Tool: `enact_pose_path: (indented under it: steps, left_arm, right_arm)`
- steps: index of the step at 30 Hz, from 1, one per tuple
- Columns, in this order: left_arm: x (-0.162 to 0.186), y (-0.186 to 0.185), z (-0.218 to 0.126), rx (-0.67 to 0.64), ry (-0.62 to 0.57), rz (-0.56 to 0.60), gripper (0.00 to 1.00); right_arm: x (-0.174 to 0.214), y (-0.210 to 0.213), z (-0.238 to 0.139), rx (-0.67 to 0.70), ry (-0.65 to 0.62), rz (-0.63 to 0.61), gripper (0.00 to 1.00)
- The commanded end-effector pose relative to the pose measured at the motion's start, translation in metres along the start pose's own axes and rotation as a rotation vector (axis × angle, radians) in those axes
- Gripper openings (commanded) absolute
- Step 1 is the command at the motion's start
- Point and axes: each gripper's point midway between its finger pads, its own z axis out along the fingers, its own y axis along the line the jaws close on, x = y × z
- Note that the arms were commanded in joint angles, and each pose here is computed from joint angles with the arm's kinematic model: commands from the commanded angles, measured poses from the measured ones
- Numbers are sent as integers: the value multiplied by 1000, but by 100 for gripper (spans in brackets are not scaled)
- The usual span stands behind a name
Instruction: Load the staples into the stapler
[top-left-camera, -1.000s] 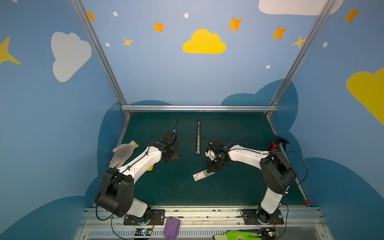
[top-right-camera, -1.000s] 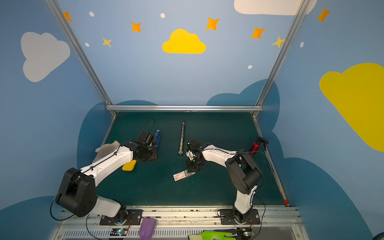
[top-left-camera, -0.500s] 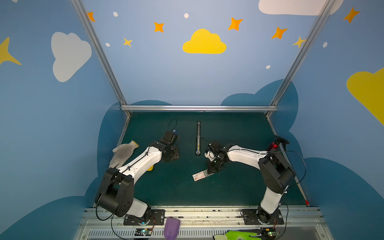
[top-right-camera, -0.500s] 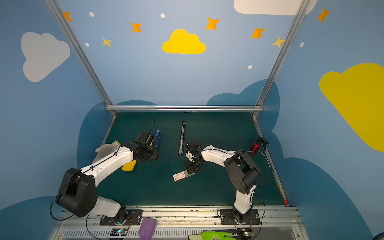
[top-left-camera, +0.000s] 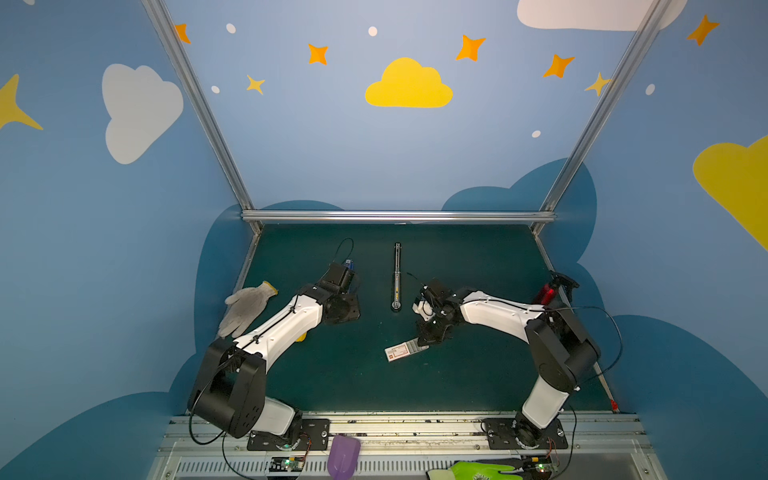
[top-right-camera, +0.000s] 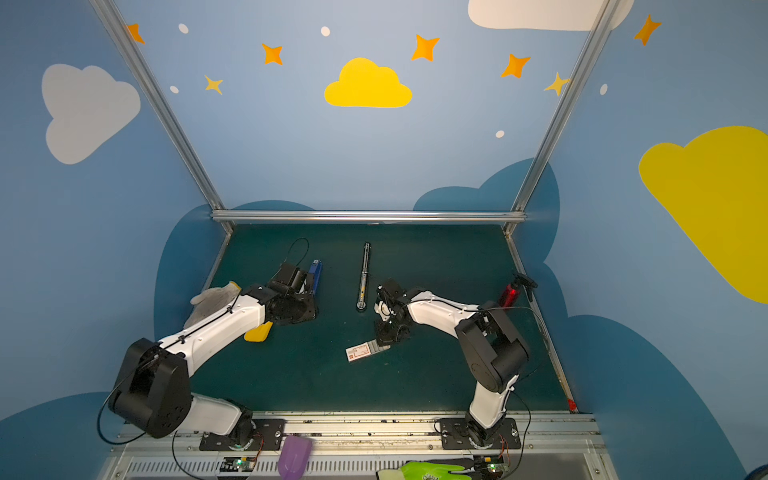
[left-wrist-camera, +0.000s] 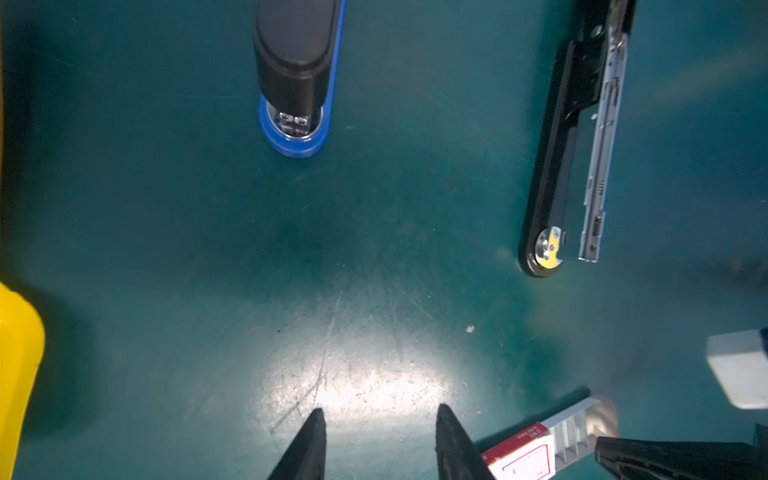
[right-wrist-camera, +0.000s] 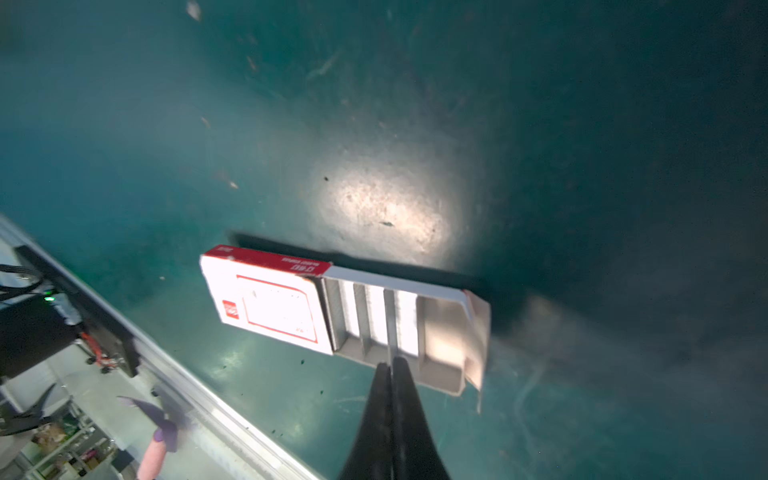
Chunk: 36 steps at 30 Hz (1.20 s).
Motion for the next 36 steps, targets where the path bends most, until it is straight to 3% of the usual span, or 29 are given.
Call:
enact_pose_path:
  steps: [1, 6, 10, 21, 36]
  left_arm:
    - [-9, -13, -14, 74, -60, -8, 44]
    - [-18, -25, -27, 156, -123, -36, 47]
    - [-17, -27, -28, 163, -121, -38, 47]
    - [-10, -26, -21, 167, -85, -38, 47]
    - [-7, -23, -18, 157, -74, -43, 47]
  right_arm:
    - [-6, 10, -18, -92, -46, 10, 0]
    - [-12, 15, -33, -174, -81, 17, 0]
    - [-6, 9, -23, -75, -43, -11, 11]
    - [6, -13, 2, 138, 20, -15, 14]
    - [8, -17, 28, 219, 64, -31, 15]
